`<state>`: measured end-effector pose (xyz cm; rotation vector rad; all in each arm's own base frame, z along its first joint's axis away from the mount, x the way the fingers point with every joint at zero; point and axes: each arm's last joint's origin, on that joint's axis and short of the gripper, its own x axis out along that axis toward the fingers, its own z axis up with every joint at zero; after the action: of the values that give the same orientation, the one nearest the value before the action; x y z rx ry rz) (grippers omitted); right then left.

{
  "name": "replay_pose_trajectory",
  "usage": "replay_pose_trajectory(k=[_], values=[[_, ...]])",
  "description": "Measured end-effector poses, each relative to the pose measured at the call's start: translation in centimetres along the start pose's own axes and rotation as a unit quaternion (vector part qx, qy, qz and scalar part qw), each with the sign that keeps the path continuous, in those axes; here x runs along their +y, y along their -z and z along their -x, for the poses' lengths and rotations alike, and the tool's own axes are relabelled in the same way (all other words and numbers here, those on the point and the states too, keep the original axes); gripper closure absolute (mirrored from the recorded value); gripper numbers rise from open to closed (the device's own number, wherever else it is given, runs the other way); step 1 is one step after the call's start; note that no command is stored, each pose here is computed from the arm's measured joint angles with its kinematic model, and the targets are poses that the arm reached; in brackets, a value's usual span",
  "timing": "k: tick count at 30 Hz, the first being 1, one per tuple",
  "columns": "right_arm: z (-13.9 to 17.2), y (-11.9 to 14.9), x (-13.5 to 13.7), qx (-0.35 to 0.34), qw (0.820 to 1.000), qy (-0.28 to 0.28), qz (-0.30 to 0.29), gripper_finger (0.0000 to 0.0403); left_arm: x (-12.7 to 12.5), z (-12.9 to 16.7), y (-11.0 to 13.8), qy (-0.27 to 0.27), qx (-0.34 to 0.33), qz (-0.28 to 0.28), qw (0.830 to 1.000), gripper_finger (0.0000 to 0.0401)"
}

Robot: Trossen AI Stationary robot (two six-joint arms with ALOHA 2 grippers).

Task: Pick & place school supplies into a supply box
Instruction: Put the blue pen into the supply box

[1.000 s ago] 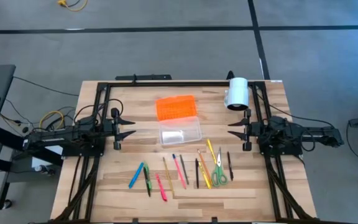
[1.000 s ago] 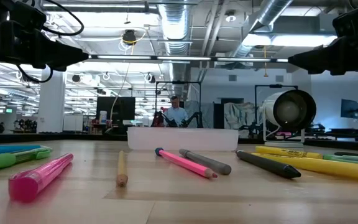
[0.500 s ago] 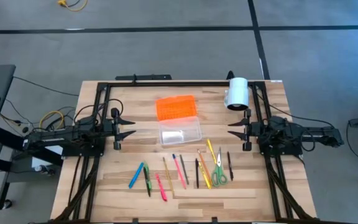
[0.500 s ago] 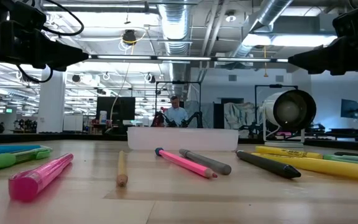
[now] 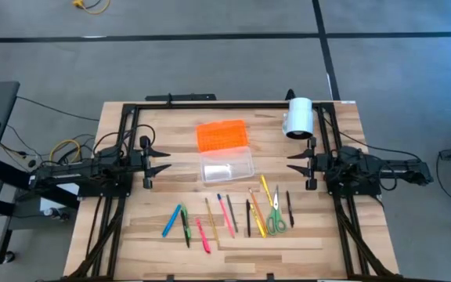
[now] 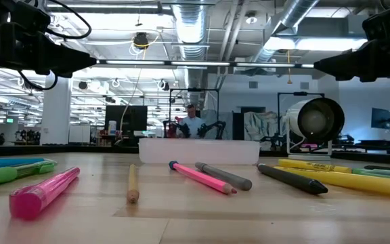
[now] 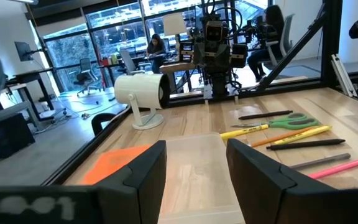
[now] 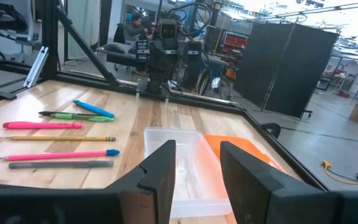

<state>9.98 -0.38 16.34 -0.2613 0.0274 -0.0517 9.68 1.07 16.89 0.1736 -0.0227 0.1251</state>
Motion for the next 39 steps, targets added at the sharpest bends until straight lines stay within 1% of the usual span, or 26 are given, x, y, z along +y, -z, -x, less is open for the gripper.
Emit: replay_pose_trajectory(k=[4,7,9,12,15,17,18,22,24,26,28,30,32,33,36,39], values=[[0.0,0.0,0.0,0.0,1.0,0.0,0.0,0.0282,0.0,0.0,0.01,0.0,0.0,0.003,1.0,0.0241],[0.0,0.0,0.0,0.0,1.0,0.0,0.0,0.0282,0.02,0.0,-0.11,-0.001,-0.006,0.023,1.0,0.0241],[0.0,0.0,0.0,0.0,1.0,0.0,0.0,0.0282,0.02,0.0,-0.26,0.003,-0.014,0.047,0.999,0.0241],[0.0,-0.01,0.0,0.0,1.0,0.0,0.0,0.0282,-0.04,0.01,-0.28,0.014,-0.015,0.1,0.995,0.0241],[0.0,-0.04,-0.05,-0.002,1.0,0.003,0.0,0.0282,-0.05,0.01,-0.28,0.016,-0.015,0.129,0.991,0.0241],[0.01,-0.39,-0.14,-0.02,1.0,0.007,-0.002,0.0282,-0.04,0.01,-0.34,0.016,-0.018,0.13,0.991,0.0241],[0.02,-0.53,-0.15,-0.027,1.0,0.008,-0.012,0.0282,-0.04,0.01,-0.34,0.015,-0.018,0.121,0.992,0.0241],[0.03,-0.72,-0.09,-0.037,0.996,0.002,-0.084,0.0282,-0.04,0.01,-0.33,0.015,-0.018,0.091,0.996,0.0241],[0.03,-0.69,-0.06,-0.036,0.994,0.0,-0.102,0.0282,-0.05,0.0,-0.26,0.015,-0.014,0.087,0.996,0.0241],[0.03,-0.71,-0.07,-0.036,0.994,0.0,-0.105,0.0282,0.0,0.01,-0.41,0.01,-0.02,0.092,0.996,0.0241],[0.03,-0.69,-0.07,-0.036,0.994,0.001,-0.101,0.0282,0.15,0.03,-0.46,-0.014,-0.02,0.11,0.994,0.0241],[0.02,-0.68,-0.16,-0.035,0.994,0.008,-0.101,0.0282,0.29,0.03,-0.3,-0.042,-0.011,0.137,0.99,0.0241],[0.03,-0.67,-0.27,-0.035,0.994,0.015,-0.101,0.0282,0.34,0.04,-0.22,-0.052,-0.008,0.17,0.984,0.0241],[0.02,-0.66,-0.32,-0.035,0.994,0.017,-0.101,0.0282,0.34,0.04,-0.19,-0.052,-0.005,0.175,0.983,0.0241],[0.02,-0.53,-0.38,-0.029,0.994,0.021,-0.101,0.0282,0.3,-0.01,-0.1,-0.049,0.002,0.161,0.986,0.0241],[0.02,-0.58,-0.51,-0.032,0.994,0.027,-0.101,0.0282,0.32,-0.01,-0.1,-0.052,0.005,0.123,0.991,0.0241]])
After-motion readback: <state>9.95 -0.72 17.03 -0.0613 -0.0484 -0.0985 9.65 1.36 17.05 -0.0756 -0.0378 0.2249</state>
